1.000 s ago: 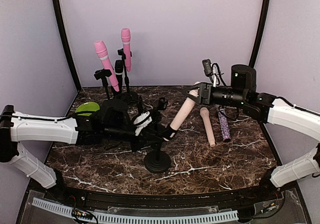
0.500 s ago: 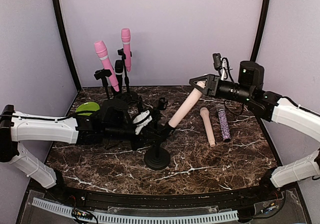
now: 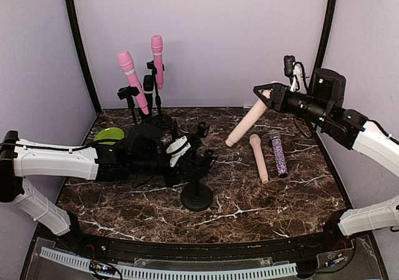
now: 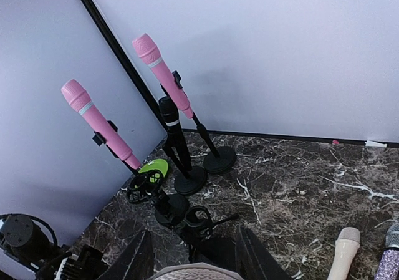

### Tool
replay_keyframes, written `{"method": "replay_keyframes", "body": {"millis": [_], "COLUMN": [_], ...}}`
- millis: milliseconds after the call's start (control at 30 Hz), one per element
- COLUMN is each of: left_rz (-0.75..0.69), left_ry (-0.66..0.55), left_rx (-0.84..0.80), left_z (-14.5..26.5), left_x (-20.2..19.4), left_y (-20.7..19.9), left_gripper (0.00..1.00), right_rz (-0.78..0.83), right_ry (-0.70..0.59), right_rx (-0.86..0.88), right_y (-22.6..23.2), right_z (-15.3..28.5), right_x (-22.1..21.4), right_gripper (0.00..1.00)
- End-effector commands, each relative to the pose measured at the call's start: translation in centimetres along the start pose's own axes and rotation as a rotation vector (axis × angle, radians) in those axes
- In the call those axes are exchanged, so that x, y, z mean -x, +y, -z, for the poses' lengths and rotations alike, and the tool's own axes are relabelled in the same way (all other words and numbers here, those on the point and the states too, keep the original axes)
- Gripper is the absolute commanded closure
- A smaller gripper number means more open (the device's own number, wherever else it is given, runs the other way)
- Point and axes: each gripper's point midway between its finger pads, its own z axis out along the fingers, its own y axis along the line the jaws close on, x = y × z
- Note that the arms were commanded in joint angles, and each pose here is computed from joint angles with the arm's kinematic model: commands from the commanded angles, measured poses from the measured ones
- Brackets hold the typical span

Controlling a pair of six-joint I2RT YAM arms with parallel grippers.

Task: Remove the microphone from the stand
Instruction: Remove the microphone from the microphone stand, then move the microphone stand to the center of the board.

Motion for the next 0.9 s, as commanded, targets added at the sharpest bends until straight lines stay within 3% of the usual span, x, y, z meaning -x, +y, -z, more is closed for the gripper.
{"method": "replay_keyframes", "body": {"millis": [0, 433, 667, 867], "left_rz": [0.107, 0.1, 0.107, 0.133], "left_ry": [0.3, 0.254, 0.151, 0.13], "left_rx": [0.122, 0.386, 0.349, 0.369], "left_z": [-1.3, -3.8, -3.8, -2.6], "left_x": [-8.2, -8.3, -6.7, -7.6], "left_y": [1.7, 8.0, 7.7, 7.6], "left_gripper": [1.0, 1.0, 1.0, 1.0], "right_rz": [0.067, 0.072, 0.031, 0.011], "right_ry": [0.069, 0.359, 0.447, 0.524], "right_rx": [-0.033, -0.163, -0.206, -0.261], "right_y": [-0.6, -3.5, -5.2, -7.0], "right_z": [0.1, -2.2, -4.1, -6.7], "right_x": [-0.8, -8.6, -12.4, -15.2], "right_gripper": [0.82, 0.82, 0.82, 0.83]}}
